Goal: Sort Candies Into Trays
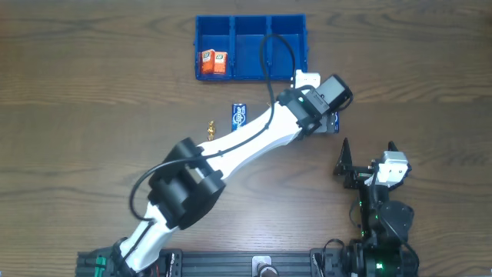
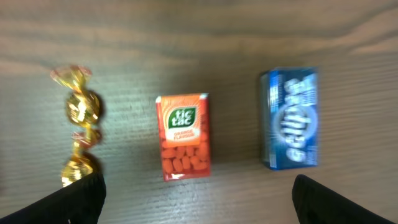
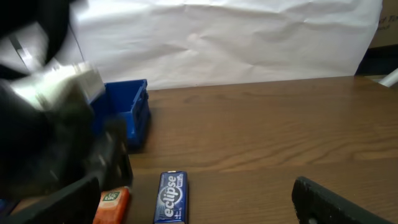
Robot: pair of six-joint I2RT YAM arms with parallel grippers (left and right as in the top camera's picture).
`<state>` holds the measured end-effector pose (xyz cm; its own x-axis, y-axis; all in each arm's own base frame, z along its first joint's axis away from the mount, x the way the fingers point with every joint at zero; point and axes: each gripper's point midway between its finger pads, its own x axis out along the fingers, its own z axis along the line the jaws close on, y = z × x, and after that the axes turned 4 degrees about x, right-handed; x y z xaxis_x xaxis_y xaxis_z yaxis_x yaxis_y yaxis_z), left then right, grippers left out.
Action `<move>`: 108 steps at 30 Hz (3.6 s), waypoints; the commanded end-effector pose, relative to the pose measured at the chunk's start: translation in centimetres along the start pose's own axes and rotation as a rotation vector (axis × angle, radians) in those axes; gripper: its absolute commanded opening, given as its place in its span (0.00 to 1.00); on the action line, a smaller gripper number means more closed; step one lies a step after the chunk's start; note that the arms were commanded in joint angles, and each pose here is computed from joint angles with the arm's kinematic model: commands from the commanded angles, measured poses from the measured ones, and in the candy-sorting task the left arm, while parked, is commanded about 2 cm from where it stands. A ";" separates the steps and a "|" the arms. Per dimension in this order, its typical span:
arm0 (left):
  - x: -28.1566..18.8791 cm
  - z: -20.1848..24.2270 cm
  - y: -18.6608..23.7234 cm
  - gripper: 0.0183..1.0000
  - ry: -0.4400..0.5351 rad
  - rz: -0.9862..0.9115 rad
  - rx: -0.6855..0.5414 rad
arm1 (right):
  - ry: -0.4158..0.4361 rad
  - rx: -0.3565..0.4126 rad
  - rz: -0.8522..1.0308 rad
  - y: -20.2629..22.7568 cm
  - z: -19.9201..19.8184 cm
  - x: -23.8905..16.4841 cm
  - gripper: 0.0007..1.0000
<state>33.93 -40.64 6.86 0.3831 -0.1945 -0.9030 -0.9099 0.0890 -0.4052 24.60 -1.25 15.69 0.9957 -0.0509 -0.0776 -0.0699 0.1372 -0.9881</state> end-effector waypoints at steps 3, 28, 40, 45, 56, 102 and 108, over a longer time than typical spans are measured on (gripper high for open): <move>3.6 1.2 0.6 0.93 -0.071 0.008 -0.086 | 0.009 -0.007 0.004 0.2 -0.1 0.0 1.00; 7.3 2.1 0.7 0.79 -0.090 0.003 -0.087 | 0.009 -0.007 0.004 0.1 -0.1 0.0 1.00; 7.2 1.9 0.9 0.46 -0.102 -0.004 -0.026 | 0.009 -0.007 0.004 0.1 -0.1 0.0 1.00; 7.1 1.8 1.2 0.42 -0.112 -0.007 0.000 | 0.009 -0.007 0.004 0.1 -0.1 0.0 1.00; 7.1 1.7 1.1 0.30 -0.111 -0.008 0.010 | 0.009 -0.007 0.004 0.1 -0.1 0.0 1.00; -4.9 23.5 -19.0 0.22 -0.209 -0.148 -0.077 | 0.009 -0.007 0.004 0.2 -0.1 0.0 1.00; -2.3 24.1 -18.2 0.21 -0.195 -0.097 -0.085 | 0.009 -0.007 0.004 0.1 -0.1 0.0 1.00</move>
<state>53.14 -18.37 13.63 0.5001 0.0163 -0.8658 -0.8658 -0.0100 -0.5003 24.60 -1.25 15.68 0.9957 -0.0509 -0.0779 -0.0703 0.1372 -0.9880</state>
